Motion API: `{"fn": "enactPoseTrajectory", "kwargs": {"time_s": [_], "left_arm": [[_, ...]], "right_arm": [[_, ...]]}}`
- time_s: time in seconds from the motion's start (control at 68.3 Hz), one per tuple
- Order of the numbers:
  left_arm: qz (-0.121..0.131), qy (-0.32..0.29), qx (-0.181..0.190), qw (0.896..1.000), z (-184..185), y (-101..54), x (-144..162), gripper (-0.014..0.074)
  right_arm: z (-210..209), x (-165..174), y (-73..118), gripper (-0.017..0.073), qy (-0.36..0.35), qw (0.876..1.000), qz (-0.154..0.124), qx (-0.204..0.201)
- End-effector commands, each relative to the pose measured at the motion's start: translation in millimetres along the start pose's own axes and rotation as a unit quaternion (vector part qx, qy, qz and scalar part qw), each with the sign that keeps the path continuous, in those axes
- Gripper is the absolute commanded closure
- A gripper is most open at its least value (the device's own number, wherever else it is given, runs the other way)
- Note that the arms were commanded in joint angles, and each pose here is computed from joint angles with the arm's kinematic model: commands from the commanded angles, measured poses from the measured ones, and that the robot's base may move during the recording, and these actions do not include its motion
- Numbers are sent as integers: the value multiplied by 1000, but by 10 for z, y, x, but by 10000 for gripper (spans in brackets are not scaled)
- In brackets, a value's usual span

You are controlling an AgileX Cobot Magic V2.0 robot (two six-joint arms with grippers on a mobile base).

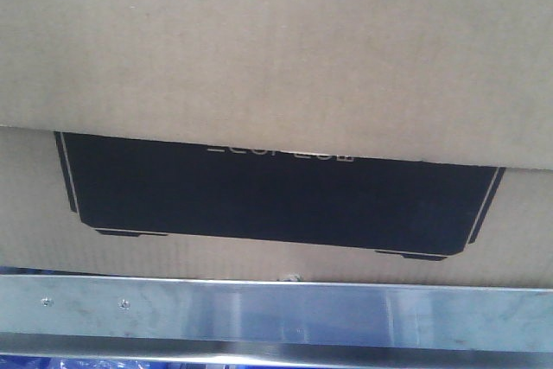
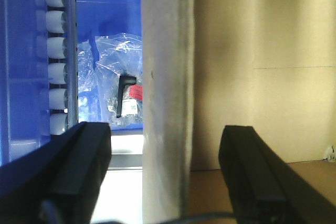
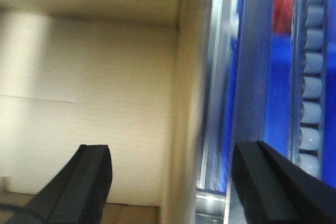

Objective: Grab box from left shelf to table start
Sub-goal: 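Close both grippers on the box's side walls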

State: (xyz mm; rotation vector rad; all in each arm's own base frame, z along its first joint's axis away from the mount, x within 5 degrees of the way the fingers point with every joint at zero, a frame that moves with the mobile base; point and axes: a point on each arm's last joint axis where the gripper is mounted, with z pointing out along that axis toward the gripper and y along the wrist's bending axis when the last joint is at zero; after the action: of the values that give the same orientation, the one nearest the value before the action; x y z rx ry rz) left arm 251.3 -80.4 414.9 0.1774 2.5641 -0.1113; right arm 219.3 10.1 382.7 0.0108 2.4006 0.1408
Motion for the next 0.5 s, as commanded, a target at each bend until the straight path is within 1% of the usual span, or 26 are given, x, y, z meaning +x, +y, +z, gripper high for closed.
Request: {"fn": "enactPoseTrajectory", "kwargs": {"time_s": [0.0,0.029,0.088,0.146,0.161,0.176,0.22,0.234,0.249,0.278,0.308,0.337,0.381,0.483], "left_arm": [[-6,-9,-3,1000,-191,31,19,272],[-6,-9,-3,1000,-191,31,19,295],[-6,-9,-3,1000,-191,32,21,345],[-6,-9,-3,1000,-191,32,21,421],[-6,-9,-3,1000,-191,32,21,430],[-6,-9,-3,1000,-191,32,21,451],[-6,-8,-3,1000,-183,31,18,527],[-6,-8,-3,1000,-183,31,18,538],[-6,-8,-3,1000,-183,31,18,563],[-6,-3,-4,1000,-166,30,18,624],[-6,1,-3,1000,-153,26,17,685],[-6,3,-3,1000,-144,24,17,706],[-7,6,1,1000,-128,15,13,680],[-7,7,1,1000,-95,9,-2,688]], "right_arm": [[29,-131,-9,2,-19,1000,-7,6],[75,-136,-13,23,-12,1000,-6,6],[167,-145,-21,93,1,1000,-5,7],[228,-149,-30,215,10,1000,-6,9],[240,-150,-31,230,11,1000,-6,10],[251,-150,-33,280,13,1000,-6,10],[270,-155,-38,384,14,1000,-7,12],[273,-156,-39,403,14,1000,-8,13],[277,-158,-41,456,13,1000,-8,13],[280,-161,-44,523,12,1000,-9,15],[280,-163,-45,510,11,1000,-10,15],[280,-164,-46,489,10,1000,-10,16],[281,-164,-49,498,10,1000,-11,17],[280,-166,-58,501,10,1000,-15,22]]}}
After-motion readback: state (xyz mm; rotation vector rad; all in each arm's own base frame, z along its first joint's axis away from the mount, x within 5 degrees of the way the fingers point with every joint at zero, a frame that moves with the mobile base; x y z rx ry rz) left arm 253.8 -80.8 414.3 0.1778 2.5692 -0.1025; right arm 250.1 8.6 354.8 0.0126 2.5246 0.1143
